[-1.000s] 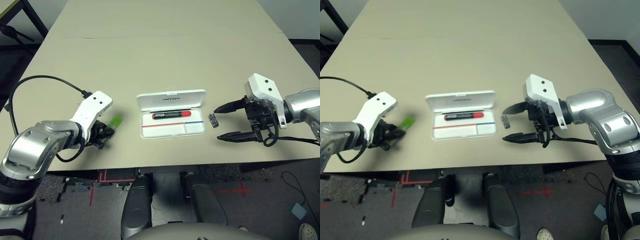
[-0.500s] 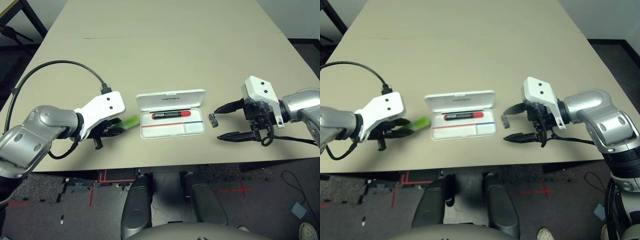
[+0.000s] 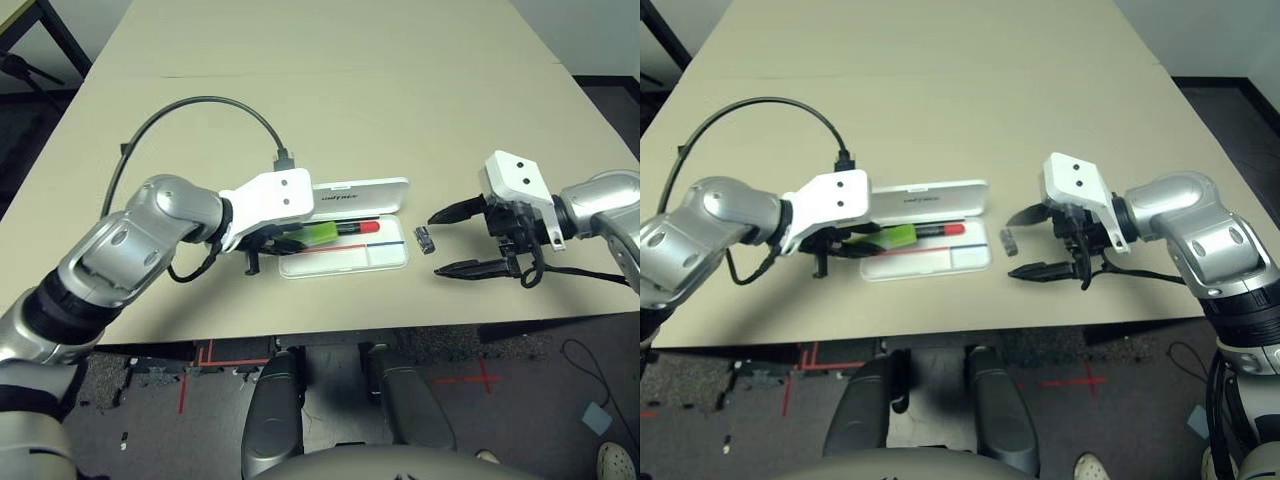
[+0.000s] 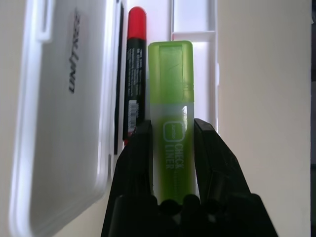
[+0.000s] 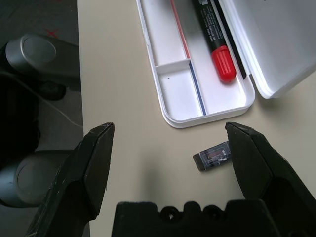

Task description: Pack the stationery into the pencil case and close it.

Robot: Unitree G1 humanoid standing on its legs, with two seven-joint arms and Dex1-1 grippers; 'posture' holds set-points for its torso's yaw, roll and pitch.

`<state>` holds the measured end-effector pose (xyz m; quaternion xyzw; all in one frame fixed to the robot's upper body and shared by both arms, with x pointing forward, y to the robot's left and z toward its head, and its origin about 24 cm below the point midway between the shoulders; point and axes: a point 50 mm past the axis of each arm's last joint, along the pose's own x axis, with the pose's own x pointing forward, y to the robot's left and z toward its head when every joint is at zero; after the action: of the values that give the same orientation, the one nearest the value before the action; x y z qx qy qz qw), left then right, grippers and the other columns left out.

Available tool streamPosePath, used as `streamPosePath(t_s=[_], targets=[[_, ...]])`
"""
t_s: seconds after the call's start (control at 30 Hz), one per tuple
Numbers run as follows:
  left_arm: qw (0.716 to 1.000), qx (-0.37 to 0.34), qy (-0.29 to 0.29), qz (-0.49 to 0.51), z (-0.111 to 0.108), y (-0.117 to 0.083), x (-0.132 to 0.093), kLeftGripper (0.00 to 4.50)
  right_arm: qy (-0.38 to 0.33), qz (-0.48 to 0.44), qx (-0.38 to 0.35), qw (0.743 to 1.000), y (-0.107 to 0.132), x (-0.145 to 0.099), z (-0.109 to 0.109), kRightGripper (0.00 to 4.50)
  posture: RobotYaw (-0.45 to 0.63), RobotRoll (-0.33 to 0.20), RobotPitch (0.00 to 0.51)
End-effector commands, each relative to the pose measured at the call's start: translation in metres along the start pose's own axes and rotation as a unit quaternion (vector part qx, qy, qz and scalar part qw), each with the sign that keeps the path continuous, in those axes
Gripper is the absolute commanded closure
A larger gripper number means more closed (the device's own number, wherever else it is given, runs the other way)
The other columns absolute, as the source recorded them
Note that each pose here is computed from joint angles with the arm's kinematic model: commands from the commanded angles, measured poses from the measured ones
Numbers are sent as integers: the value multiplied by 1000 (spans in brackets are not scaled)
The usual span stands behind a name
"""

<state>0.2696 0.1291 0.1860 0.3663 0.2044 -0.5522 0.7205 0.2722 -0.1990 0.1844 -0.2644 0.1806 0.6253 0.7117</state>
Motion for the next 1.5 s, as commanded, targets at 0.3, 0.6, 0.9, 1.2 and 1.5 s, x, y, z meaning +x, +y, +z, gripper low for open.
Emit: streamPosePath(t_s=[0.3,0.6,0.9,1.2,1.5], targets=[[999,8,6,-36,1,-5,25,3431,14,2,-9,1000,0,3,-2,0,19,0,198],[999,3,9,-42,-1,-7,35,3431,17,1,-10,1000,1,4,-4,0,2,0,201],[999,-9,8,-36,0,-6,35,2410,19,-1,-9,1000,1,5,-6,0,1,0,202],[1000,-18,5,-22,-6,-5,20,21,15,-7,-15,1000,-1,2,0,0,8,0,190],[1000,-19,-19,15,-21,-4,-28,21,87,-155,112,978,5,-19,8,0,-2,0,189]])
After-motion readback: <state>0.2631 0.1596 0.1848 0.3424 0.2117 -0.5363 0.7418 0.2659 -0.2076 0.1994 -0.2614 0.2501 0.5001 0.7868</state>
